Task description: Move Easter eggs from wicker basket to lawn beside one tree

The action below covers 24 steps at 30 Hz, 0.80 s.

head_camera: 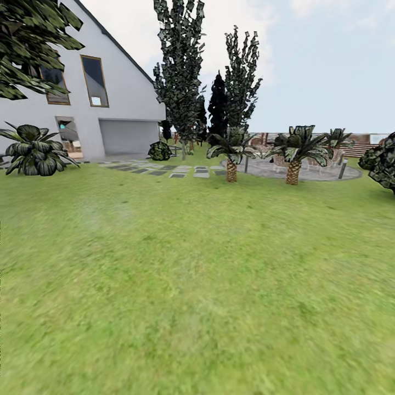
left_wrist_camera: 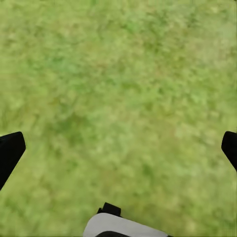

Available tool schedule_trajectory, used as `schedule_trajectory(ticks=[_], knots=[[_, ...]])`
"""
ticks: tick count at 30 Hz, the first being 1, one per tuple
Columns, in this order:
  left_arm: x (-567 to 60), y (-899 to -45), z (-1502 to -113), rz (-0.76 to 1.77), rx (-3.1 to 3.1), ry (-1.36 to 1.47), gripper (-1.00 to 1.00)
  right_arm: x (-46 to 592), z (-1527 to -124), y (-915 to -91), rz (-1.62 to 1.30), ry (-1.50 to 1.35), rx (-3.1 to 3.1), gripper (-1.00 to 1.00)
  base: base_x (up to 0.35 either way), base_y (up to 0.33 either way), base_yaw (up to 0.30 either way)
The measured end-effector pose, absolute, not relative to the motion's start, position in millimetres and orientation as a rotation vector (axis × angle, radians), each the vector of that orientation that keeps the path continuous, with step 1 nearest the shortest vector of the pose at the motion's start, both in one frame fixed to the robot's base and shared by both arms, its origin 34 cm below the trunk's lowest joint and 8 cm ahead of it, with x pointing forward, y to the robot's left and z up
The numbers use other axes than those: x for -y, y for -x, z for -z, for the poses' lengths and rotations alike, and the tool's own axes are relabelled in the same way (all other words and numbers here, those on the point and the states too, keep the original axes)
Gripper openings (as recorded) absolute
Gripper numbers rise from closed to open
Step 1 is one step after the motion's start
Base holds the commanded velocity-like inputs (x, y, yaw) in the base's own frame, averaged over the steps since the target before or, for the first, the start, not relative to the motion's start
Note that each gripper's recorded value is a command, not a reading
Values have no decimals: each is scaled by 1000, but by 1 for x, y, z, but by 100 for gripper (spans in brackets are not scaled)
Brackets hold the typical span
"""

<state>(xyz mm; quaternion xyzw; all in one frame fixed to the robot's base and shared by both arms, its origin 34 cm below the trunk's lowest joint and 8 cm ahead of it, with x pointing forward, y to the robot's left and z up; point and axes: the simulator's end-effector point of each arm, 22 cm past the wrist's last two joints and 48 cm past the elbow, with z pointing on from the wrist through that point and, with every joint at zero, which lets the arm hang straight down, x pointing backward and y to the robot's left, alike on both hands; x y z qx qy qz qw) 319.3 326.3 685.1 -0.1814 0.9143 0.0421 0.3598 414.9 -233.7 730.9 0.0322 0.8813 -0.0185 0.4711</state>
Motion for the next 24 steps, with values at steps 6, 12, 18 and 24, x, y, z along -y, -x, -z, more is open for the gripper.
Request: schedule_trajectory(ticks=[6,12,18,24], knots=[[-326,-319,-685,-109,-2357,468,100,234,-731,-415,46,-80,-2158,100,99,329,0],[-327,-319,-685,-109,-2357,467,100,233,-731,-415,44,-81,-2157,100,185,295,0],[-325,-319,-685,-107,-2357,467,100,233,-731,-415,44,-81,-2157,100,137,71,0],[-324,-318,-685,-107,-2357,466,100,232,-731,-415,43,-82,-2157,100,16,5,0]])
